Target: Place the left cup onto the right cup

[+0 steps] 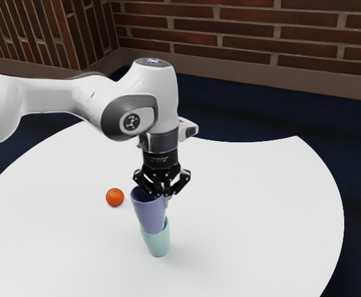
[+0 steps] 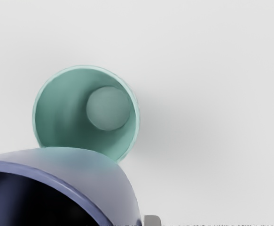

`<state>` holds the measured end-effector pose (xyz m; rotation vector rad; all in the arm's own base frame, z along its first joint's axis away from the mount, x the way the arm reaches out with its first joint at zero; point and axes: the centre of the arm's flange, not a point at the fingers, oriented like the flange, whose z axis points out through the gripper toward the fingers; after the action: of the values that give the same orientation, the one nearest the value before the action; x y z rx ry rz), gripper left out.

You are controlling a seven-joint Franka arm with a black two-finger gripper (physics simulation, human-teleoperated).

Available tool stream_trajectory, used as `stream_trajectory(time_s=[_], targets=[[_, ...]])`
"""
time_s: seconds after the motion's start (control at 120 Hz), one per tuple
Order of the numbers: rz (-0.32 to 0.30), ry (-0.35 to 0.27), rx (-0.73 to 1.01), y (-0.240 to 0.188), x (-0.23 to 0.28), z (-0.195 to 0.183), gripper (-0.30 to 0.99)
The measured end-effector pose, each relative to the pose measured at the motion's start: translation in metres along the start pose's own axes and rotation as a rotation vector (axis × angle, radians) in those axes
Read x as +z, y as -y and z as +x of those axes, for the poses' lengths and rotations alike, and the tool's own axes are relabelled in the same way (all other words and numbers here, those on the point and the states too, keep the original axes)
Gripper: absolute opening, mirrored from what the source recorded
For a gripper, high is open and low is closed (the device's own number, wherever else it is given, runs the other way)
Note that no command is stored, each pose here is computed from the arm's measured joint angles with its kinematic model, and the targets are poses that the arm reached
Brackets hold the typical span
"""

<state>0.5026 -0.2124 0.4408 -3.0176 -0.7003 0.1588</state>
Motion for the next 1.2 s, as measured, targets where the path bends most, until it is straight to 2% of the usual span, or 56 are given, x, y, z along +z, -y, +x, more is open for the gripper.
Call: stream_trajectory(time_s=[0.292, 0.6, 0.758, 1.2], targets=[[0.008, -0.006, -0.038, -0.012, 0.003, -0.007, -0.09], [-0.012, 0.006, -0.196, 0.042, 0.000, 0.050, -0.09], [-0.033, 0.017, -0.252, 0.058, 0.001, 0.063, -0.09], [-0.023, 0.039, -0.175, 0.012, 0.021, 0.032, -0.09]])
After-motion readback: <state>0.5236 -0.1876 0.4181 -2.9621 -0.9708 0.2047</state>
